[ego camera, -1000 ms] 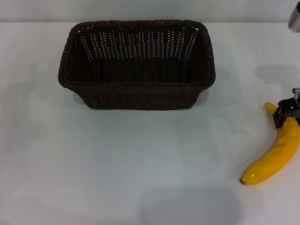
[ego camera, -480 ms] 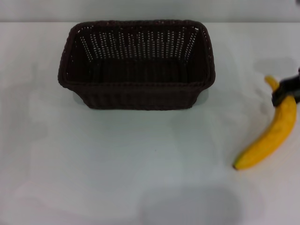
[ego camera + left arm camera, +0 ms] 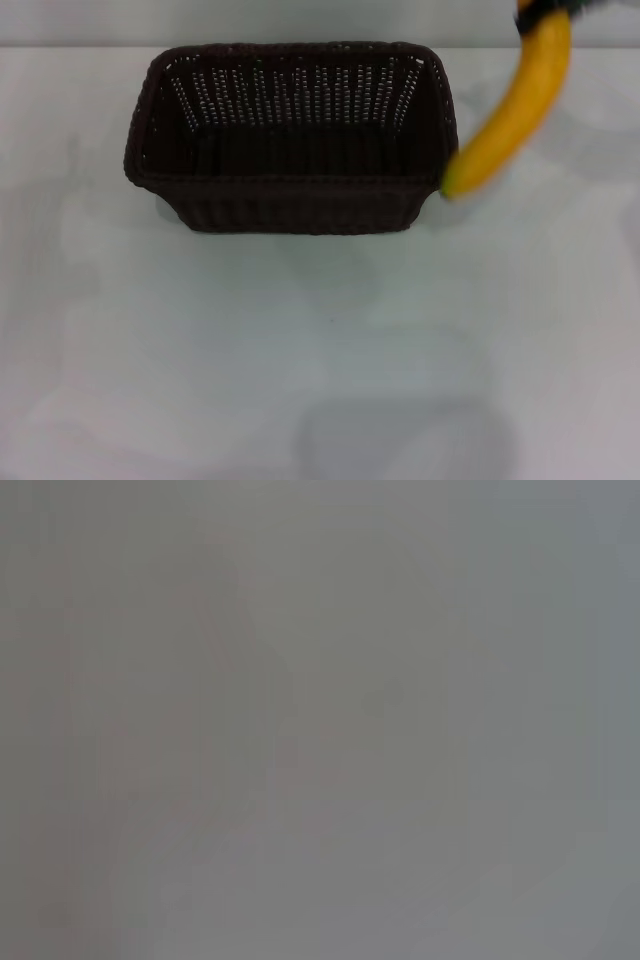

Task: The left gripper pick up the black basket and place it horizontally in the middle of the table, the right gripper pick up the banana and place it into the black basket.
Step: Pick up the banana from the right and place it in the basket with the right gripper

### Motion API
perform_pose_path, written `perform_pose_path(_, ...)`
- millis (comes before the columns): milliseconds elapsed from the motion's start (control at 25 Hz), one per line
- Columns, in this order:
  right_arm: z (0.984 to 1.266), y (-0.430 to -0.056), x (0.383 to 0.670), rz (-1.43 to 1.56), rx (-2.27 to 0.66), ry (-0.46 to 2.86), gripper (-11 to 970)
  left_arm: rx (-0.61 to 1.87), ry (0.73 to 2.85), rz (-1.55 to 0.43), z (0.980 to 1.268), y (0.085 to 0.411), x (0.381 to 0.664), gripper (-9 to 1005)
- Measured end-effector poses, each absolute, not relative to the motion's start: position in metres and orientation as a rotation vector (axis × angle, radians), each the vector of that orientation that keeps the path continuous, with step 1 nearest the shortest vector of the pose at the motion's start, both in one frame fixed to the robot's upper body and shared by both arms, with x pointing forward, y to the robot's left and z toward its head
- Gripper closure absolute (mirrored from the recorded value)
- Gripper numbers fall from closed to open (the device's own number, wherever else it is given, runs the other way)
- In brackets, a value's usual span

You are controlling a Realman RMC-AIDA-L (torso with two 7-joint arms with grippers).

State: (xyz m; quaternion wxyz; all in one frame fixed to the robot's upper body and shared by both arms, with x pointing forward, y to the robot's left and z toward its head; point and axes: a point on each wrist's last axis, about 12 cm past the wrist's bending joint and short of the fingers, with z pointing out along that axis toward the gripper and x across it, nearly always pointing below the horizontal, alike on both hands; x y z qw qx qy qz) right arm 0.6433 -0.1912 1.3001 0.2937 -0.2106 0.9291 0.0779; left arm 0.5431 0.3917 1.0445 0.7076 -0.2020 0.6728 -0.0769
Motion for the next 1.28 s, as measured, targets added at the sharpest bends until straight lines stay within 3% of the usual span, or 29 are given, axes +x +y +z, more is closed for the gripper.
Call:
perform_pose_path(240,1.351,-0.162,0.654,0.231,-0.707,2.247,492,-0.447,1.491,-0.174,1.046,0.391,0.545,163)
perform_pose_path(400,1.357,-0.148,0.665,0.284,-0.734,2.121,476,-0.439,1.484,-0.185,1.049,0.388,0.55,162)
perform_pose_path(760,1.278,-0.14,0.686,0.574,-0.756,1.959,440,-0.446,1.492,-0.193,1.046,0.386,0.549,161)
perform_pose_path(1280,1.182,-0.175,0.642,0.621,-0.744,1.713,388,-0.433,1.494,-0.193,1.047,0.384,0.551,159)
